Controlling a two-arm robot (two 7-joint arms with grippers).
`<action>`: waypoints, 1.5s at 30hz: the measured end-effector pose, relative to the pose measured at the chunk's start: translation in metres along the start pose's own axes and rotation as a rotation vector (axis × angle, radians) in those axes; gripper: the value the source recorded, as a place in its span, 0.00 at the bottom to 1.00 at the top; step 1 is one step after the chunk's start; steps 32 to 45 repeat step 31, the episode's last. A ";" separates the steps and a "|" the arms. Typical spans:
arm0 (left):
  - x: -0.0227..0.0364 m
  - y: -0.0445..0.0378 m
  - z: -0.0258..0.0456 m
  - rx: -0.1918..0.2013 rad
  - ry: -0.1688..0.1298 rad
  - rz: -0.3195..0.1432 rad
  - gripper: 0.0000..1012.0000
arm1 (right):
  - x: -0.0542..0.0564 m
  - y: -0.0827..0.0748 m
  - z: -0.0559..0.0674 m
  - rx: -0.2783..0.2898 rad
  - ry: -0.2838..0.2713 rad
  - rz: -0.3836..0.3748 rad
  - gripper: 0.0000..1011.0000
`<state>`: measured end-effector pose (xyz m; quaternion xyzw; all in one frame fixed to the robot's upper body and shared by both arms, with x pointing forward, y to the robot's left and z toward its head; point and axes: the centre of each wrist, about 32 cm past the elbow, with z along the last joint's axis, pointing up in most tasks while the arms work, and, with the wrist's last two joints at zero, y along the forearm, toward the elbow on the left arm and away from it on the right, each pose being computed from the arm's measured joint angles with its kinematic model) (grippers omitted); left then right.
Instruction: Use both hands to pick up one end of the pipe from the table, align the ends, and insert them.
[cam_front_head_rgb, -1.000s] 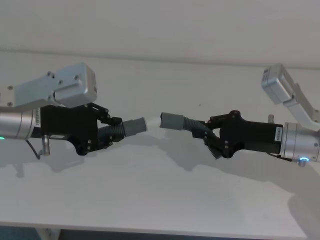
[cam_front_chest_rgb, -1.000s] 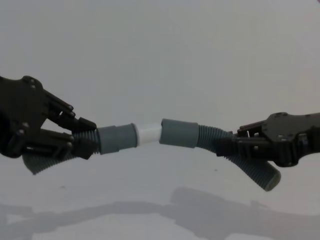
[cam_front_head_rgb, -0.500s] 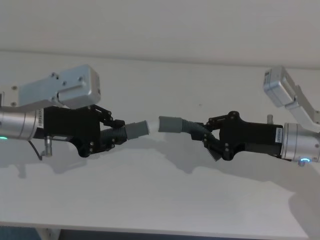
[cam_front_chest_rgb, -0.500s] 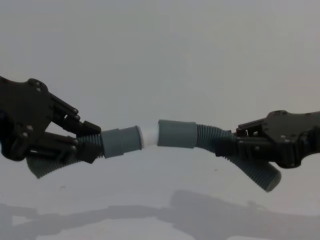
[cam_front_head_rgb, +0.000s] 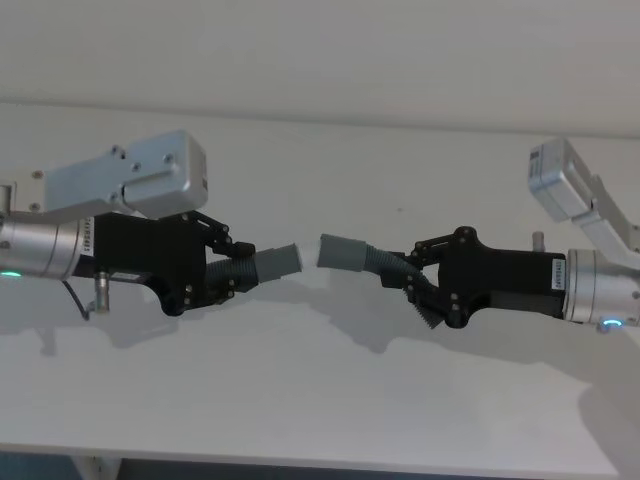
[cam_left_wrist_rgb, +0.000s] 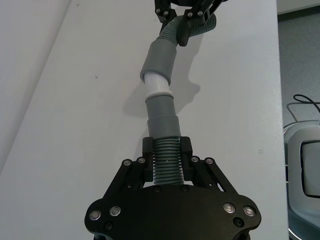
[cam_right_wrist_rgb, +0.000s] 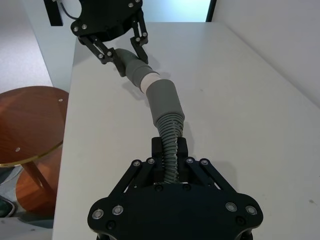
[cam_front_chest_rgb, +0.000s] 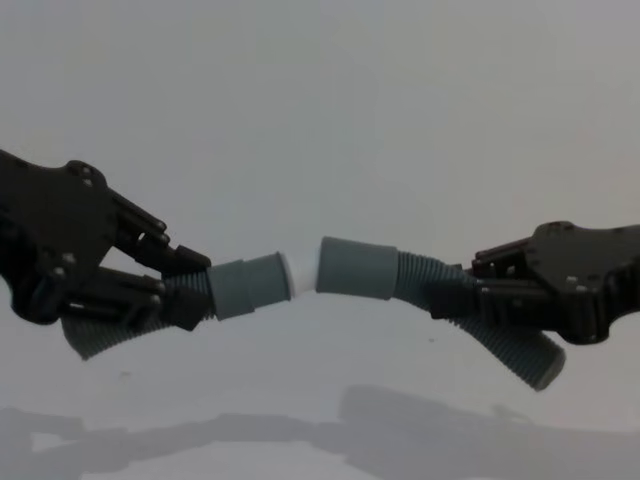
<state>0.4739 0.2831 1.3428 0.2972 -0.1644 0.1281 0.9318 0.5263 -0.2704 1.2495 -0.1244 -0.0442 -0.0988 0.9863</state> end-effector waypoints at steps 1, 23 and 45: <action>0.0001 -0.0001 0.0001 0.000 0.000 0.000 0.30 | 0.000 0.000 0.000 0.000 -0.001 0.001 0.15; 0.0004 -0.0016 0.0007 0.006 0.001 -0.003 0.30 | 0.000 0.000 0.000 0.002 -0.013 0.019 0.15; 0.0004 -0.0018 0.0008 0.006 0.001 -0.003 0.30 | 0.000 0.001 0.000 0.002 -0.014 0.020 0.15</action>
